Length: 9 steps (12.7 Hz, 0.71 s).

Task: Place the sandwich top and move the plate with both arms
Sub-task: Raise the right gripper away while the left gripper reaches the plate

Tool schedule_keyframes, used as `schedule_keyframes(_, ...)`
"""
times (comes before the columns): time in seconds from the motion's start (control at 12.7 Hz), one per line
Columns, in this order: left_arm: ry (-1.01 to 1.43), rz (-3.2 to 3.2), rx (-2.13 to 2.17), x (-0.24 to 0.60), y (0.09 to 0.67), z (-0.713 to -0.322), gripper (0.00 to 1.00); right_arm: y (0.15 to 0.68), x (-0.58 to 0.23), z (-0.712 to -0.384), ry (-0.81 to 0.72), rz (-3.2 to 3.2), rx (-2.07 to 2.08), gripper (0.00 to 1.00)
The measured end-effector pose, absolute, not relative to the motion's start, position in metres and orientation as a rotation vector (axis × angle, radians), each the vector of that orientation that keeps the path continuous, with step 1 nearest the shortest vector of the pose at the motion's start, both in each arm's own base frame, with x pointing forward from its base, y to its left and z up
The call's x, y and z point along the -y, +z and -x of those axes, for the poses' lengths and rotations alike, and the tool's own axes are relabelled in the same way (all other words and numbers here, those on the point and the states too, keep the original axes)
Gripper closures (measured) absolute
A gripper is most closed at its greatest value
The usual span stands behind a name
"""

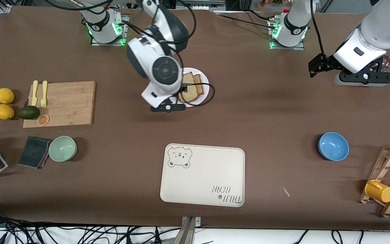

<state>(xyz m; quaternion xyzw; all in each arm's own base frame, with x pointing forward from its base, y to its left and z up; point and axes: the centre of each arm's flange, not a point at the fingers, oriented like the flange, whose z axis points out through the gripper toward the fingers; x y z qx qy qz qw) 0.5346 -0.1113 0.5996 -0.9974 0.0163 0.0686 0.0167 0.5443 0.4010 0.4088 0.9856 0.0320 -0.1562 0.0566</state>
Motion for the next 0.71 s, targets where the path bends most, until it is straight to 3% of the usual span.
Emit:
schedule_keyframes(0.32,0.335,3.105,-0.068,0.116,0.567,-0.546,0.0,0.45,-0.288,-0.577,-0.454,-2.998,0.022,0.0)
schedule_keyframes(0.71,0.683,3.303,-0.067,0.145,0.496,-0.562,0.0,0.509,-0.12,-0.548,-0.268,-3.053,-0.037,0.0)
